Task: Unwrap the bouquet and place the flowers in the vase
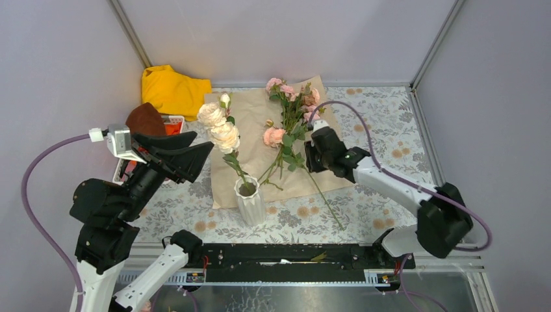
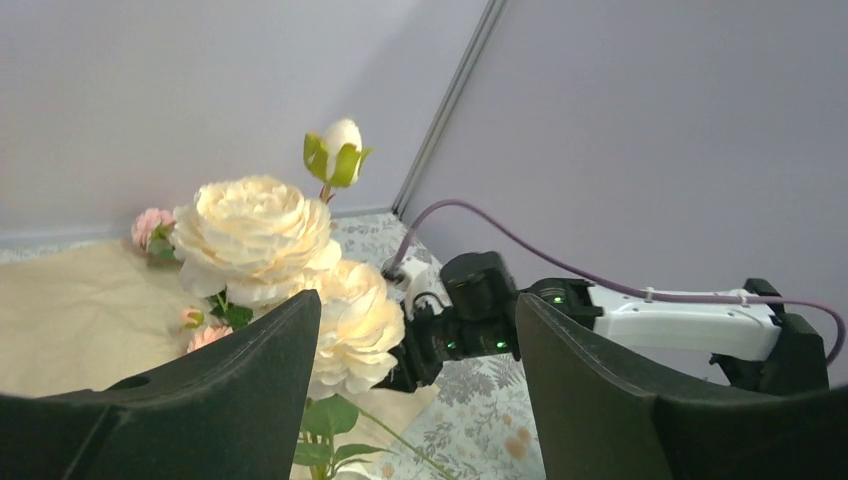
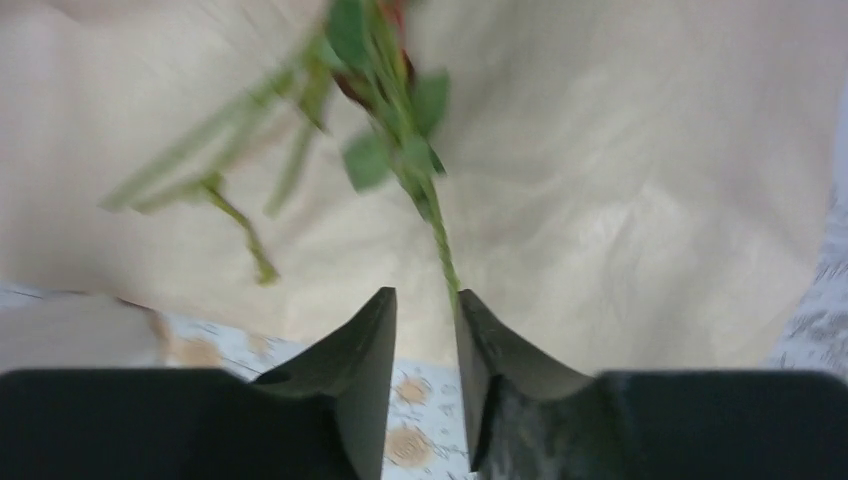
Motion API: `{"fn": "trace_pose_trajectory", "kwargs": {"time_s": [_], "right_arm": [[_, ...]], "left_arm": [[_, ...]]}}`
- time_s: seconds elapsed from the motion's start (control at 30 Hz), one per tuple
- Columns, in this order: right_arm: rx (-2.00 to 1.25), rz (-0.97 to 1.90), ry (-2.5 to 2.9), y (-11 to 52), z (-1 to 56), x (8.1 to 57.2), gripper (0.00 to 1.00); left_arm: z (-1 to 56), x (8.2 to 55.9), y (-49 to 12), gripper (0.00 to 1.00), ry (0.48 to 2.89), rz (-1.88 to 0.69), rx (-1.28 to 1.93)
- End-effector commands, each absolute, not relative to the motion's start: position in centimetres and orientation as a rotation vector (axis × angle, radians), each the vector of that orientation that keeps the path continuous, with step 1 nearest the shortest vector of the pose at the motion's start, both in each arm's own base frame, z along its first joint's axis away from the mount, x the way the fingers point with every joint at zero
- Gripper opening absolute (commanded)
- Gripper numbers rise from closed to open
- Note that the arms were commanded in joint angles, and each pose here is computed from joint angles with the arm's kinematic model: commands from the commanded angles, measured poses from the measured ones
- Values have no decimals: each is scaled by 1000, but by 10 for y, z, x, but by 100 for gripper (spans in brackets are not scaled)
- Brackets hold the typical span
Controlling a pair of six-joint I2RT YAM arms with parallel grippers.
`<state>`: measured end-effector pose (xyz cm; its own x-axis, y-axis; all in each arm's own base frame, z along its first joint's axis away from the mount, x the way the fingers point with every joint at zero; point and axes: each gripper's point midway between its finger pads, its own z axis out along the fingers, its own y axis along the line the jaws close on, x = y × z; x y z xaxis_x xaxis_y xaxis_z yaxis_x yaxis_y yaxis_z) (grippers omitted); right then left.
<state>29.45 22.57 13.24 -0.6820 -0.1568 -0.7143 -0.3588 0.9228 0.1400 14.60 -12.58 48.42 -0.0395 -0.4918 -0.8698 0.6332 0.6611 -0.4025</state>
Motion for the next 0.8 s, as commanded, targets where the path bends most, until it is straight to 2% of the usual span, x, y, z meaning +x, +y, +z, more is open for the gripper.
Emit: {"fn": "trace_pose_trajectory", "kwargs": {"time_s": [0.0, 0.1, 0.33, 0.4, 0.5, 0.53, 0.77], "right_arm": [[-334, 265, 2426, 218, 100, 293, 39], [-329, 183, 2513, 215, 73, 295, 45], [-320, 106, 2629, 215, 26, 294, 44], [-329, 107, 2656, 216, 17, 291, 35], [-337, 112, 2678, 218, 10, 290, 4], [-339, 113, 2682, 219, 9, 290, 0], [-317, 169, 2612, 223, 37, 295, 0]], "left_arm": [[474, 145, -127, 79, 1348, -930, 123], [465, 149, -127, 79, 1370, -919, 113], [455, 156, -125, 79, 1397, -892, 95], [453, 157, -125, 79, 1402, -887, 90], [449, 160, -128, 79, 1416, -888, 95], [449, 160, -128, 79, 1417, -890, 97], [457, 152, -96, 78, 1367, -771, 13]]}}
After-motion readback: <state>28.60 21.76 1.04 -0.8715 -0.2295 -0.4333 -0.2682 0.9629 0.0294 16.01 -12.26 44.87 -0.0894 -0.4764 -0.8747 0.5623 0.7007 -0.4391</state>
